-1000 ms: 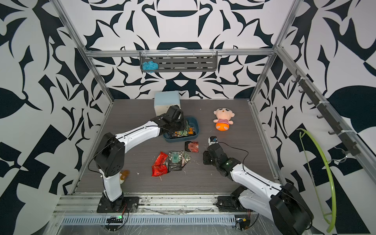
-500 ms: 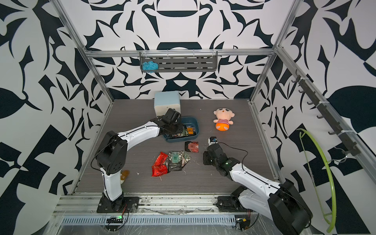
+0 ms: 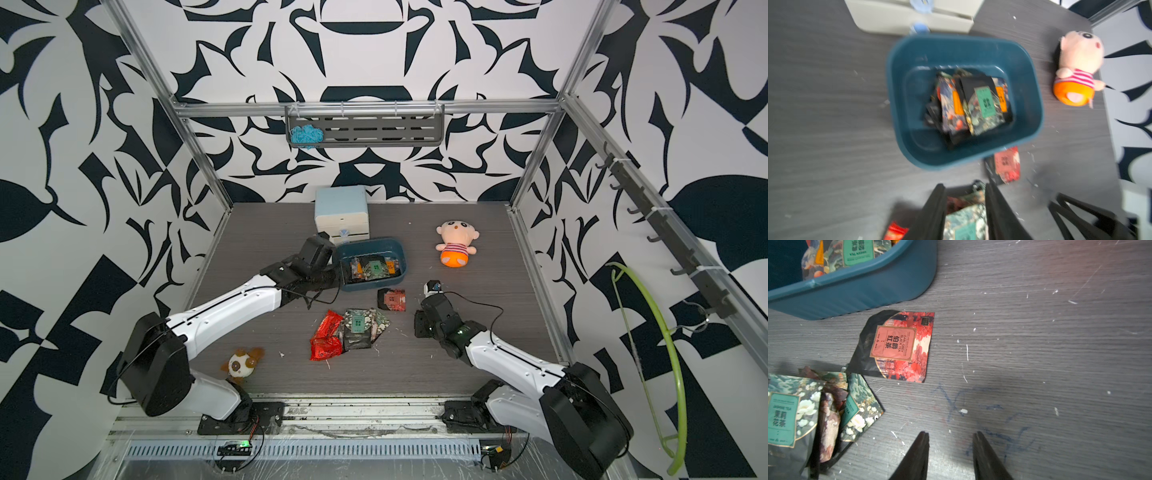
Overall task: Put the tea bags into the storage box
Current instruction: Pick up the tea bag from the center of the board.
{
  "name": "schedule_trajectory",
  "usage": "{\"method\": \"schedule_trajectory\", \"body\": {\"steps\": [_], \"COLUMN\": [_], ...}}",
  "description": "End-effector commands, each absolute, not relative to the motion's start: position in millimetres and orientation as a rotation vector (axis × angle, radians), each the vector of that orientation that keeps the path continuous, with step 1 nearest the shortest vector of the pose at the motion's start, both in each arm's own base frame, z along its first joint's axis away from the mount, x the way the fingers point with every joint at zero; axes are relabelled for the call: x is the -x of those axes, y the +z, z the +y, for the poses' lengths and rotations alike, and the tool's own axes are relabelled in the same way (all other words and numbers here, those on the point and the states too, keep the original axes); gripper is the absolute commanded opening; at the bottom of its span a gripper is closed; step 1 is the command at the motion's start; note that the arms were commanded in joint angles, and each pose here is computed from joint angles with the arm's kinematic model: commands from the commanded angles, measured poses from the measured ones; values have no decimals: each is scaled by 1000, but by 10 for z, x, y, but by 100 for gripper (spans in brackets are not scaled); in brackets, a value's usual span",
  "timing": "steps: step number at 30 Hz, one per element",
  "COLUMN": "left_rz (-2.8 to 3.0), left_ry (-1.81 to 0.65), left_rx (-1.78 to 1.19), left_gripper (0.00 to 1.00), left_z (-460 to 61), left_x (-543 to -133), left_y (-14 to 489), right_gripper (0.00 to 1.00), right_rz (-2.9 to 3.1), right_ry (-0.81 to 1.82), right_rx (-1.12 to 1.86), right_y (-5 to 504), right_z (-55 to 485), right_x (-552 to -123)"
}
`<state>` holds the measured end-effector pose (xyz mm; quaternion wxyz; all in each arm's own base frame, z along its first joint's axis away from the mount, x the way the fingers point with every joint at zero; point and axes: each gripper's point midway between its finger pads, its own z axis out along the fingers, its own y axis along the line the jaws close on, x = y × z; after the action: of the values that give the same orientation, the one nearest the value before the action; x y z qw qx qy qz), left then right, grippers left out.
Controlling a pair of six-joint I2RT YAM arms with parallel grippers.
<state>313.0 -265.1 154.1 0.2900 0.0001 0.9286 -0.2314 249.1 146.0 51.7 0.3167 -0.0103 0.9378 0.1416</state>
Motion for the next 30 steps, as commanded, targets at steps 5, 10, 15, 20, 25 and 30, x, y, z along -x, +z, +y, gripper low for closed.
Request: {"method": "schedule_trajectory", "body": {"steps": [5,10,15,20,25,30], "left_rz": [2502,2532,2584,2606,2619,2637], "left_ry": [-830,-879,-841,-792,-749,-745], "left_rx": [-151,-154,-127,-123,-98,-48], "left_gripper": [35,35,35,33,32,32], "left_z": [-3237,-3480,-3604,-3702,-3755,-3802], "left_x": [-2503,-2416,-2510,-2624,-2746,-2913], "left_y": [1433,1215,973,818,685,544], "right_gripper": [39,39,37,35,35,34], "right_rz": [2469,2444,2433,2448,2471,2506], "right_ry": [549,674,698,649,685,718], "right_rx": [-111,-230,-215,-149,-112,-93], "right_y": [645,747,821,741,636,528], "right_z": [1504,1449,1530,1554,1626,1692], "right_x": [-2699,-2904,-3102,-3224,-3206,-3198]}}
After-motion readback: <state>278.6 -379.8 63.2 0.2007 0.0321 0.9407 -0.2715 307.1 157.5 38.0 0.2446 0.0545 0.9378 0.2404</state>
